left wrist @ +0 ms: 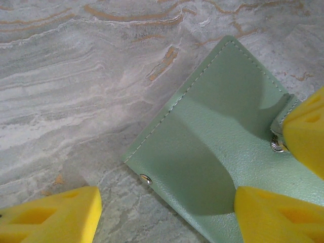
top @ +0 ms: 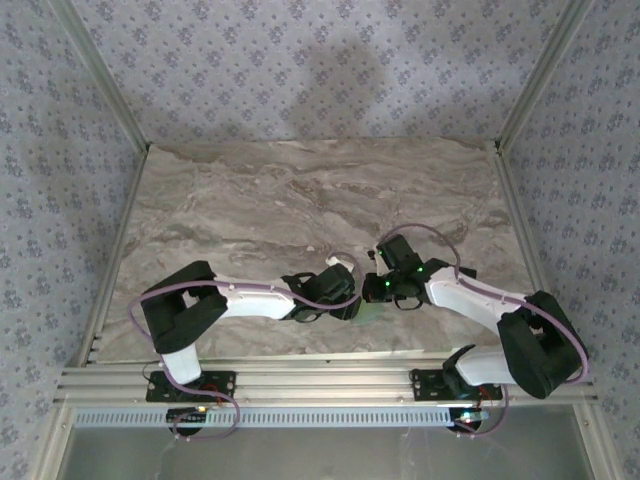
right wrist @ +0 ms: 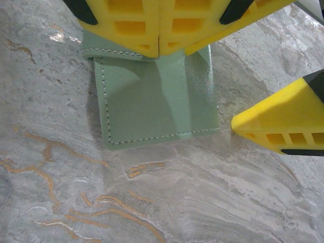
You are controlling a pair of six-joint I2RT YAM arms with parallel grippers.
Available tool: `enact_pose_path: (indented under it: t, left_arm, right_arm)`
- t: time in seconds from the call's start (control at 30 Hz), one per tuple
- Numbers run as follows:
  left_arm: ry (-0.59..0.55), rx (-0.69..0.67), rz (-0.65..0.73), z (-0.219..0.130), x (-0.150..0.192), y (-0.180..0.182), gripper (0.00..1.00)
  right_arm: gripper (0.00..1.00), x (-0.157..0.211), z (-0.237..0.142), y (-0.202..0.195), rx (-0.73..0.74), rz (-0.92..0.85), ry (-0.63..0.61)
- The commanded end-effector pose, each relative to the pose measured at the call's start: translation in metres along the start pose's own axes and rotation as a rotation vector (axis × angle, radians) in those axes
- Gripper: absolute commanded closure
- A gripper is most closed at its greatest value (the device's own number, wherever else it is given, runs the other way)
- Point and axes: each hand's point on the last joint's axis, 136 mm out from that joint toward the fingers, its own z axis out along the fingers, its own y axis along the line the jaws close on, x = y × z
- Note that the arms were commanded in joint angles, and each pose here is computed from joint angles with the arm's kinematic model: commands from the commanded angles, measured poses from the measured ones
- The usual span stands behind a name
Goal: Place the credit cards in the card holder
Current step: Close the button at the bottom-center of the table.
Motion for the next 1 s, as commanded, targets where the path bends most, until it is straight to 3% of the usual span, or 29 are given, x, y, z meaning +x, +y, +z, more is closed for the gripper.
enact_pose_path:
  t: [0.0,0.4,0.97]
  left_arm:
    - [0.083,-0.019,-0.009,0.02,0.028,0.01,0.29]
    - [0.079,-0.019,-0.015,0.018,0.026,0.011,0.29]
    - [0.073,-0.02,-0.039,0.019,0.024,0.019,0.29]
  right_arm:
    - [1.0,0.0,0.001,0.01,-0.062,0.015,0.008]
    - [1.0,0.012,0.01,0.003,-0.037,0.036,0.051]
    - [1.0,0.036,0.014,-0.026,0.107,0.106,0.071]
